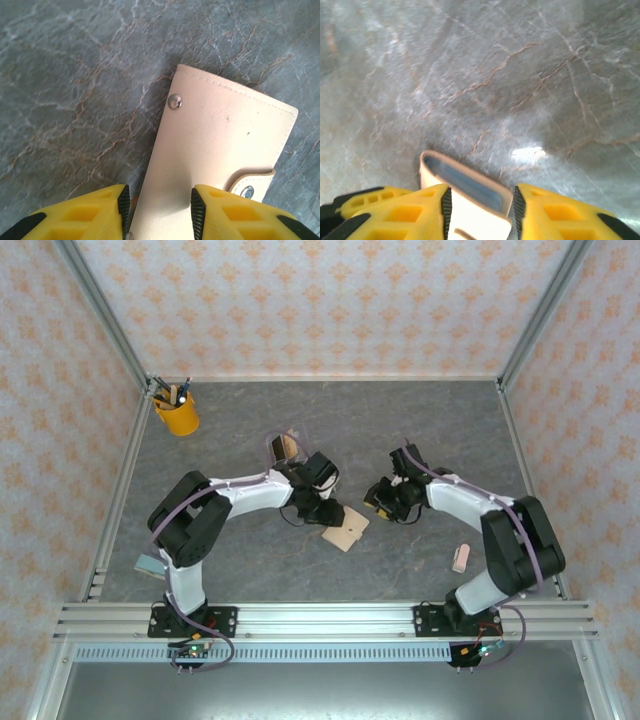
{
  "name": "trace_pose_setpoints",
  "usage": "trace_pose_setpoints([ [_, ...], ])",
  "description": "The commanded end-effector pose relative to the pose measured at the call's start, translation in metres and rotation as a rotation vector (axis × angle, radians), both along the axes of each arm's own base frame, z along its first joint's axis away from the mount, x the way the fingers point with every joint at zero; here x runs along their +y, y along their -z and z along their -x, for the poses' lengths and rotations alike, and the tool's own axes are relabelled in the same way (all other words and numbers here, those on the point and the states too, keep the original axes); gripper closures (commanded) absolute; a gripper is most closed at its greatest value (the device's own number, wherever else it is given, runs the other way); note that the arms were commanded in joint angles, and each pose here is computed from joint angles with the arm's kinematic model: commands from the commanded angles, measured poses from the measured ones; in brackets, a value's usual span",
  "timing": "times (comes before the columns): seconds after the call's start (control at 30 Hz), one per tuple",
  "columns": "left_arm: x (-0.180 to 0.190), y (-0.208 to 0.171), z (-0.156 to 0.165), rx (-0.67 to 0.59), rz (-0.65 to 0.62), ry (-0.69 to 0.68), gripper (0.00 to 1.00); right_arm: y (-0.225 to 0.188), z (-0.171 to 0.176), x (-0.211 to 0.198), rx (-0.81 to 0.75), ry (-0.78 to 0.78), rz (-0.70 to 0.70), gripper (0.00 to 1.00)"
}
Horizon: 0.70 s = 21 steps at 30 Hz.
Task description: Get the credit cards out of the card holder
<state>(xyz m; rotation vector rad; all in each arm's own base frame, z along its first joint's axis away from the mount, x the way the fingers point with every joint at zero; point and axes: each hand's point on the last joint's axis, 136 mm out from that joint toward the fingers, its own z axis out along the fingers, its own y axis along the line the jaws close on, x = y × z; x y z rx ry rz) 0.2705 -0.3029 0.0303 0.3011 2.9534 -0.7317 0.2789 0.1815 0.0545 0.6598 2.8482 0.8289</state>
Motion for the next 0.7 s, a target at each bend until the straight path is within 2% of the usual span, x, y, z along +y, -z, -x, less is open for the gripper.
trace_pose_setpoints([
  [0.0,0.003,-0.009,-0.006,-0.006,0.044,-0.089,0.59,0.002,0.026,-0.008,0.041,-0.033,0.033,0.57],
  [0.2,0.010,-0.005,-0.002,0.018,0.058,-0.116,0.59,0.010,0.043,0.011,0.090,-0.098,0.010,0.58],
  [0.4,0.010,-0.001,0.001,0.042,0.070,-0.123,0.61,0.023,0.039,0.024,0.138,-0.107,-0.002,0.73],
  [0.67,0.010,0.000,-0.007,0.054,0.142,-0.187,0.67,0.025,-0.005,0.044,0.054,-0.160,-0.002,0.79],
])
